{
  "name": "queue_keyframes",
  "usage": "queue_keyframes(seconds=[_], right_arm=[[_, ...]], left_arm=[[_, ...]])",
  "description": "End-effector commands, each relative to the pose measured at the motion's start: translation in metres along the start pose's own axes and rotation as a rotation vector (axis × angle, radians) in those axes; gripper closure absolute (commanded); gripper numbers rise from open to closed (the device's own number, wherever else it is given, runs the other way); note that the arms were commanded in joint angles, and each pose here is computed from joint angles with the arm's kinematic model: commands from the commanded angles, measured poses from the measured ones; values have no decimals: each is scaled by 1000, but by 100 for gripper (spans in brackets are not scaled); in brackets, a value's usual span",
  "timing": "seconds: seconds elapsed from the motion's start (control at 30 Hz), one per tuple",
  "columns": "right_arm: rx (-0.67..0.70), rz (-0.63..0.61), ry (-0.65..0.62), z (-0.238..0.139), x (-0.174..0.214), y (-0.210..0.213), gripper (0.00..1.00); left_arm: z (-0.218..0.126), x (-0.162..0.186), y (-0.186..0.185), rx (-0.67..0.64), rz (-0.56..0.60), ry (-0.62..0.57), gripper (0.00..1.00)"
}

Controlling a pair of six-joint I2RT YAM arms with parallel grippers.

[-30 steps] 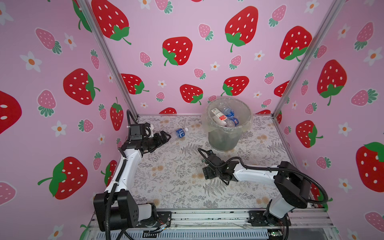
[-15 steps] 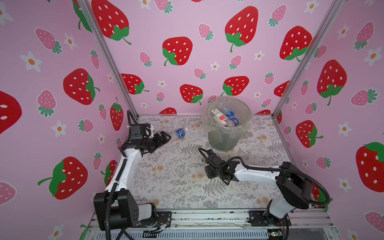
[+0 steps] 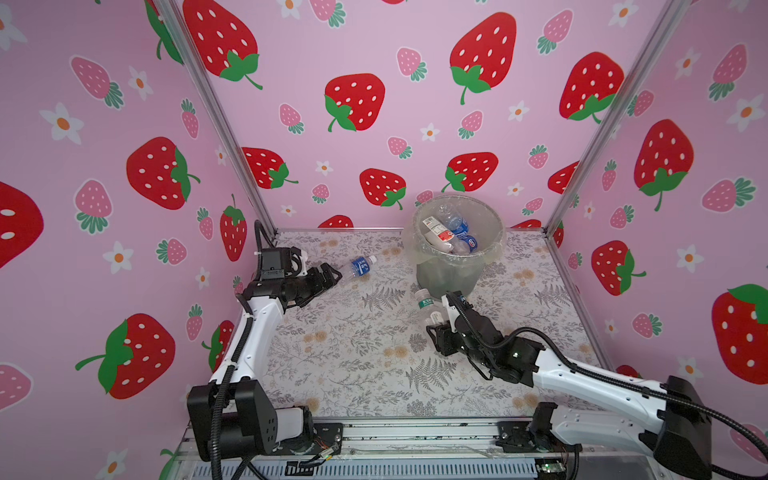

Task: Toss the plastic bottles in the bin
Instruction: 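Lift the green-labelled bottle with the right gripper and carry it over the bin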

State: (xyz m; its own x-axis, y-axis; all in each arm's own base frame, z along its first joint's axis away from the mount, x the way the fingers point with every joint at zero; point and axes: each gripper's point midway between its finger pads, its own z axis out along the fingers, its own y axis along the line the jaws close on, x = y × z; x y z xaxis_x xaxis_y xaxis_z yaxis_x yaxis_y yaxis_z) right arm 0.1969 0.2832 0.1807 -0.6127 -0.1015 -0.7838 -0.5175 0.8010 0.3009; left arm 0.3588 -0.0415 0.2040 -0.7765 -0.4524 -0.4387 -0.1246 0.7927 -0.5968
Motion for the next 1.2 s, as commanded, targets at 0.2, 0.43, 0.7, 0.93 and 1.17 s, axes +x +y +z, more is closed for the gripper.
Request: queue_keyframes(seconds=[0.2, 0.43, 0.7, 0.93, 1.17], right_arm=[[-60, 62, -199, -55, -35, 1, 47], [-22, 94, -323, -84, -55, -16, 48], [1, 149, -430, -111, -70, -31, 47], [20, 186, -495, -126, -73, -44, 47], [55, 184, -530, -130, -83, -47, 47]], left_arm=[[-6, -10, 1, -36, 29, -20, 1], [-5, -10, 3, -42, 24, -17, 1], [-3, -10, 4, -43, 21, -13, 1], [-3, -9, 3, -42, 21, -13, 1], [-3, -9, 3, -39, 18, -11, 1]])
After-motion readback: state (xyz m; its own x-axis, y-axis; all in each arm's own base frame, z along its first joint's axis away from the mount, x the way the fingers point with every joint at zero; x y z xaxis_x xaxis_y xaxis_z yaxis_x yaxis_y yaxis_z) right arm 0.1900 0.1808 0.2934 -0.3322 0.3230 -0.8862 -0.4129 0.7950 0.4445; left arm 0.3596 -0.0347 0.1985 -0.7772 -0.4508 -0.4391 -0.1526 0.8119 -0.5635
